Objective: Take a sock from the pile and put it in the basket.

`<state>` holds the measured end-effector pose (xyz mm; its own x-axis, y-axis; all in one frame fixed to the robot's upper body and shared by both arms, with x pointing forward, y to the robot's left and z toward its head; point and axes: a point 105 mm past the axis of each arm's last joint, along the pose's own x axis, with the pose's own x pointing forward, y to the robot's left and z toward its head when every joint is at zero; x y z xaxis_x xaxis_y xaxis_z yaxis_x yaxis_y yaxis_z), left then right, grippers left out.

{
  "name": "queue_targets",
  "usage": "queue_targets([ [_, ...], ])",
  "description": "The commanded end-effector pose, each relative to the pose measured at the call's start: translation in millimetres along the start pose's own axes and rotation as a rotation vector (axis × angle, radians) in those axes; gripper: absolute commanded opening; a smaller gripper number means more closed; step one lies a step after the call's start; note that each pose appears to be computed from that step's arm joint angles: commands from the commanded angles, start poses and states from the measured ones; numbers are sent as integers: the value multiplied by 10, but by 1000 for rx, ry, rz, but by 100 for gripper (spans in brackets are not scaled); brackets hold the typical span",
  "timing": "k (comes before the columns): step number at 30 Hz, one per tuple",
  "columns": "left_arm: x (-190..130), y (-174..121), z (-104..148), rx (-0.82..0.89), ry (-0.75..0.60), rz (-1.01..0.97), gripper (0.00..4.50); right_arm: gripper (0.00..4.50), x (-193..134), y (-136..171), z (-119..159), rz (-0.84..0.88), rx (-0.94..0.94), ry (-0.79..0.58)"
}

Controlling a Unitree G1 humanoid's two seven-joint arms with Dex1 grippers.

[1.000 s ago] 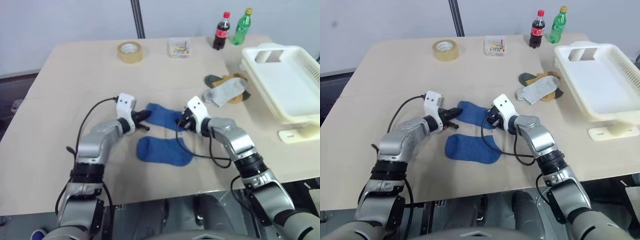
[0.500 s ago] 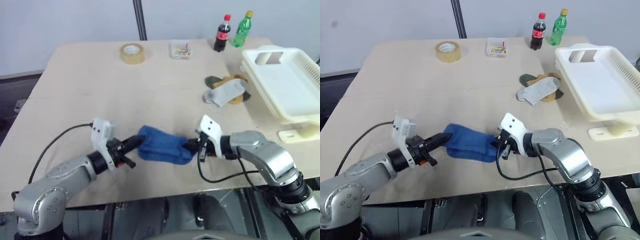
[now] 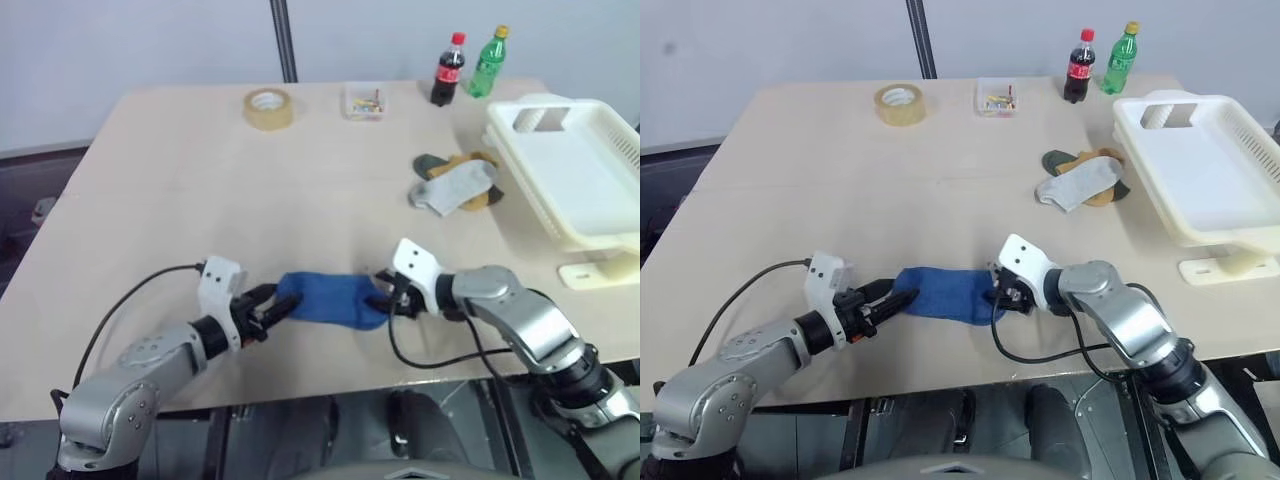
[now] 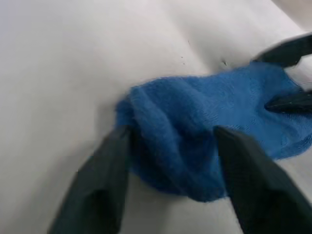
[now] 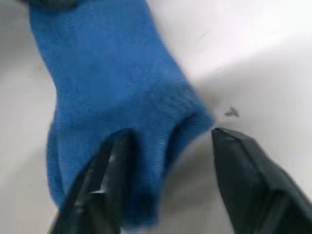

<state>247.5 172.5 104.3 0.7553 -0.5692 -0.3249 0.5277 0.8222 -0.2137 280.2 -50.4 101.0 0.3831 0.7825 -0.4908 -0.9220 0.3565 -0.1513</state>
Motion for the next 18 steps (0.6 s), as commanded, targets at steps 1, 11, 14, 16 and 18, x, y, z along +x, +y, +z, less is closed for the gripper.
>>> queue_targets([
  [1,-179,-39,165,32,-67,-68,266,217,-267,13,304,-11,-107,-125],
  [11,-281,176,44,17,74,-153,266,3,33,132,419,71,-157,-224],
  [14,-168,203,-39,36,113,-168,266,3,205,127,354,95,-172,-221],
  [16,-120,206,-62,37,128,-188,266,3,274,146,267,126,-193,-201],
  [18,-75,177,-73,38,142,-228,266,3,315,190,168,170,-210,-180],
])
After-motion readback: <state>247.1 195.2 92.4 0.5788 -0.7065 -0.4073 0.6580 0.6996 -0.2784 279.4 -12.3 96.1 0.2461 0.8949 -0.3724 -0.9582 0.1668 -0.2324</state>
